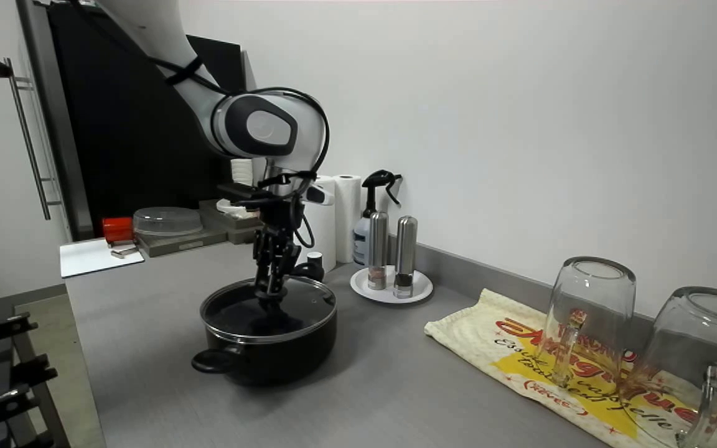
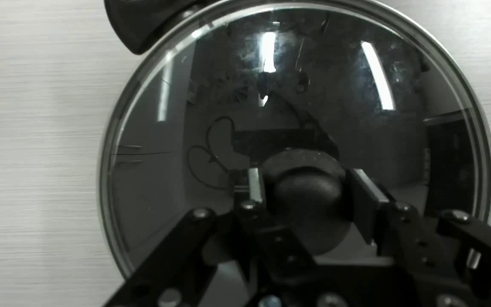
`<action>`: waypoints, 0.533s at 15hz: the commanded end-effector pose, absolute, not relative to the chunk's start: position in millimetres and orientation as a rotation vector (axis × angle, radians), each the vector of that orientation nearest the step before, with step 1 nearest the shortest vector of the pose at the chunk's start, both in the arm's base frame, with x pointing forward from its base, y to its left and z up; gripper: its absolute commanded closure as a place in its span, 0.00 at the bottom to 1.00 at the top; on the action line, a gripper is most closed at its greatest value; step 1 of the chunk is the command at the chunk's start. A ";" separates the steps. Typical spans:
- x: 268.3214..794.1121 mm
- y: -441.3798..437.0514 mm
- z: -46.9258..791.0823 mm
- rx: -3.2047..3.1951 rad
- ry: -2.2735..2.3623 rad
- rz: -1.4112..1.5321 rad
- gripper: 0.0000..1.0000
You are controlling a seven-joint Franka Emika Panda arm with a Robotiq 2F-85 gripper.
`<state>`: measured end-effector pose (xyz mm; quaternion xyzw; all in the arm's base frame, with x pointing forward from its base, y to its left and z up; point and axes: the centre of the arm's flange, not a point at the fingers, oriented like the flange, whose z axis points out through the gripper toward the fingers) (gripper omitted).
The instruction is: Put the lid on the pot
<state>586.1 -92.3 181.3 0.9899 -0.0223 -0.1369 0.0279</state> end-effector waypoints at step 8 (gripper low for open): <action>584.7 -91.9 190.3 3.063 -0.119 -0.366 0.75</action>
